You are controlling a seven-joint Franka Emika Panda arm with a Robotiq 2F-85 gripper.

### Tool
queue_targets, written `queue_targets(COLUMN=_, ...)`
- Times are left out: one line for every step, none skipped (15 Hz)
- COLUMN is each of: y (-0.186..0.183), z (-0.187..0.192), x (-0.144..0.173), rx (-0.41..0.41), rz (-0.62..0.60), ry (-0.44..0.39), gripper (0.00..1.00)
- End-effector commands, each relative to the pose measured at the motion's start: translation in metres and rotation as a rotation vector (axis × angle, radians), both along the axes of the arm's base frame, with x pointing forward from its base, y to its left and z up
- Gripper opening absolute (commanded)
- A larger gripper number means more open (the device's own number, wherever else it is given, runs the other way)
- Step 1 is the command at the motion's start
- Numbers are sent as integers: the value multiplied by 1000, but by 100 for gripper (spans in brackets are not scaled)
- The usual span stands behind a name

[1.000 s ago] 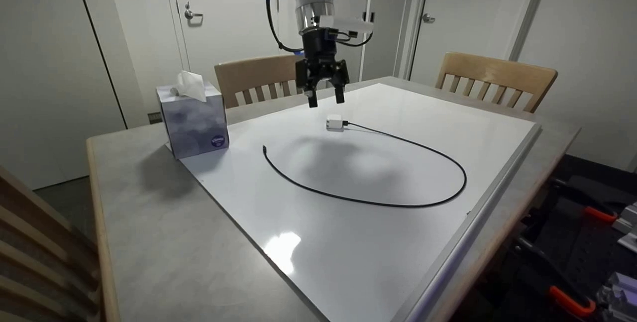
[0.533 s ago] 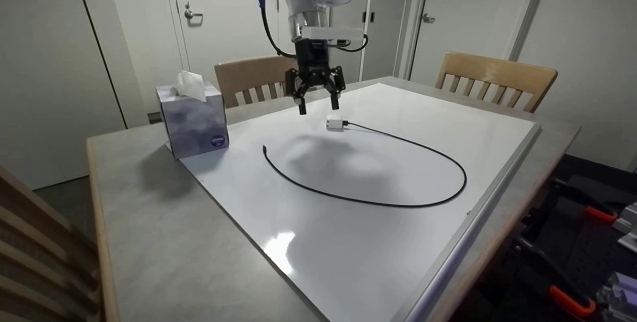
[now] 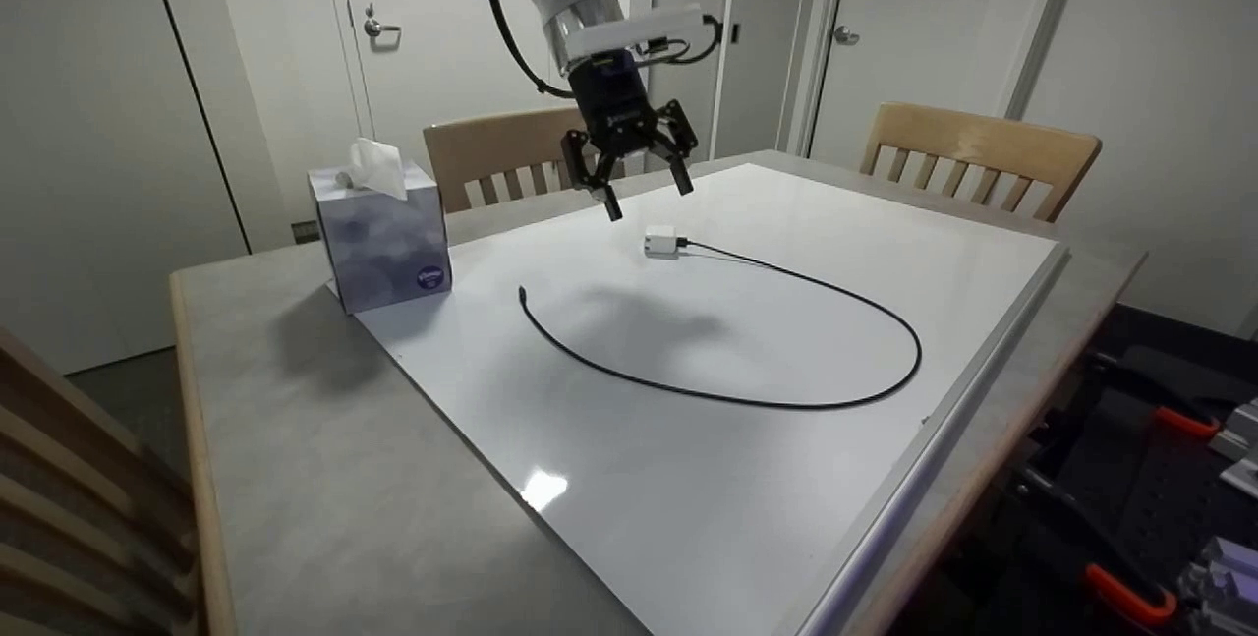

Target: Coil the charger on the table

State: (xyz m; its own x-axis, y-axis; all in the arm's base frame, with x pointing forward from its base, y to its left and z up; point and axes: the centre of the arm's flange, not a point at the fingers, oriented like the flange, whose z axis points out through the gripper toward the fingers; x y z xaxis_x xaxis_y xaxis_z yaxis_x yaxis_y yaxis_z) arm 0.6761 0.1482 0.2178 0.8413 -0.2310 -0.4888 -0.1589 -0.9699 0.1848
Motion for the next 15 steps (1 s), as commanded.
queue_targets(y=34, z=4, x=25, rx=-138, rz=13, ry=11, gripper=100)
queue_targets(y=42, z=4, x=25, rx=-161, rz=14, ry=-8, gripper=100)
queue_targets(y=51, z=2, x=25, rx=-188, rz=16, ry=-44, gripper=100)
queue_targets(y=57, z=0, x=25, rx=-210, rz=13, ry=-82, gripper=100)
queue_targets(y=63, z=-4, x=25, rx=-236, rz=8, ry=-130, gripper=100)
queue_targets(y=70, z=-5, x=26, rx=-254, rz=-1, ry=-179, gripper=100)
queue_targets(y=76, z=-6, x=27, rx=-266, rz=-19, ry=-234, gripper=100)
queue_targets(y=81, z=-5, x=28, rx=-268, rz=-44, ry=-287, gripper=100)
queue_targets(y=88, z=-4, x=27, rx=-267, rz=-73, ry=-348, gripper=100)
queue_targets(y=92, z=-1, x=25, rx=-256, rz=-105, ry=-400, gripper=100)
queue_targets(y=95, z=1, x=21, rx=-239, rz=-135, ry=-457, gripper=100)
queue_targets(y=96, z=7, x=18, rx=-219, rz=-144, ry=-520, gripper=100)
queue_targets(y=102, z=2, x=38, rx=-214, rz=-124, ry=-438, gripper=100)
queue_targets(y=105, z=3, x=41, rx=-203, rz=-136, ry=-478, gripper=100)
queue_targets(y=107, z=3, x=42, rx=-200, rz=-142, ry=-492, gripper=100)
